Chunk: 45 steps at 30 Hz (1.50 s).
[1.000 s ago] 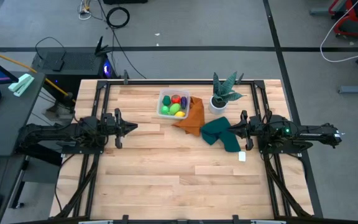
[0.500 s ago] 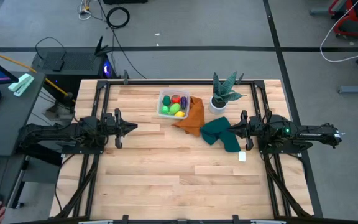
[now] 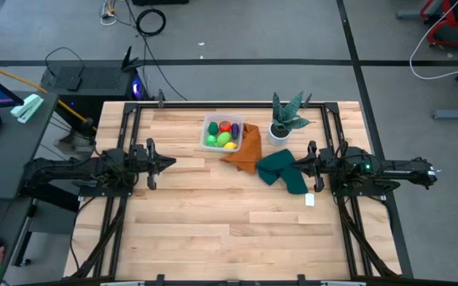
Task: Pick and placing Produce into tupperware
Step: Return to Home Position
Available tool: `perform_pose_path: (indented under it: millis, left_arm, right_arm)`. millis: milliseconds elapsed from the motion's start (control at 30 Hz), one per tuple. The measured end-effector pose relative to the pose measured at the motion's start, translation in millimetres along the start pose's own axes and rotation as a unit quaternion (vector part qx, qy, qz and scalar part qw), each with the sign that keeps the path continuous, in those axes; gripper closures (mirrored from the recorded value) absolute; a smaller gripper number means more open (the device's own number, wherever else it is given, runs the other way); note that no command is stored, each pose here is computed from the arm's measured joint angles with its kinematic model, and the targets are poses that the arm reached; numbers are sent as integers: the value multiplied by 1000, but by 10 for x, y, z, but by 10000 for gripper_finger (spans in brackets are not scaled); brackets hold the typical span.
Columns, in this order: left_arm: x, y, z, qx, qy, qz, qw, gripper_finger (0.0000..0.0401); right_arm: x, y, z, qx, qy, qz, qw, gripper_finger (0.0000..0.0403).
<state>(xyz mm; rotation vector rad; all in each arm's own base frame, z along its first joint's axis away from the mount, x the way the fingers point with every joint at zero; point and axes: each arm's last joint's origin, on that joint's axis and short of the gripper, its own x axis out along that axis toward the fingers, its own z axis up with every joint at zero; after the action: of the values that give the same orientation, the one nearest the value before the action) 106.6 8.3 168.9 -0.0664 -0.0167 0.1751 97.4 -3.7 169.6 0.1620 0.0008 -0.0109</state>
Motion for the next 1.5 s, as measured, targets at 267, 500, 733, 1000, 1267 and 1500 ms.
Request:
perform_pose_path:
  millis: [267, 500, 733, 1000, 1267, 1500]
  left_arm:
    - [0, 0, 0, 0, 0, 0, 1000, 374]
    - [0, 0, 0, 0, 0, 0, 1000, 363]
    - [0, 0, 0, 0, 0, 0, 1000, 367]
    - [0, 0, 0, 0, 0, 0, 1000, 378]
    - [0, 0, 0, 0, 0, 0, 1000, 365]
    - [0, 0, 0, 0, 0, 0, 1000, 361]
  right_arm:
    - [0, 0, 0, 0, 0, 0, 1000, 402]
    - [0, 0, 0, 0, 0, 0, 1000, 402]
    - [0, 0, 0, 0, 0, 0, 1000, 402]
    - [0, 0, 0, 0, 0, 0, 1000, 402]
    - [0, 0, 0, 0, 0, 0, 1000, 402]
    - [0, 0, 0, 0, 0, 0, 1000, 402]
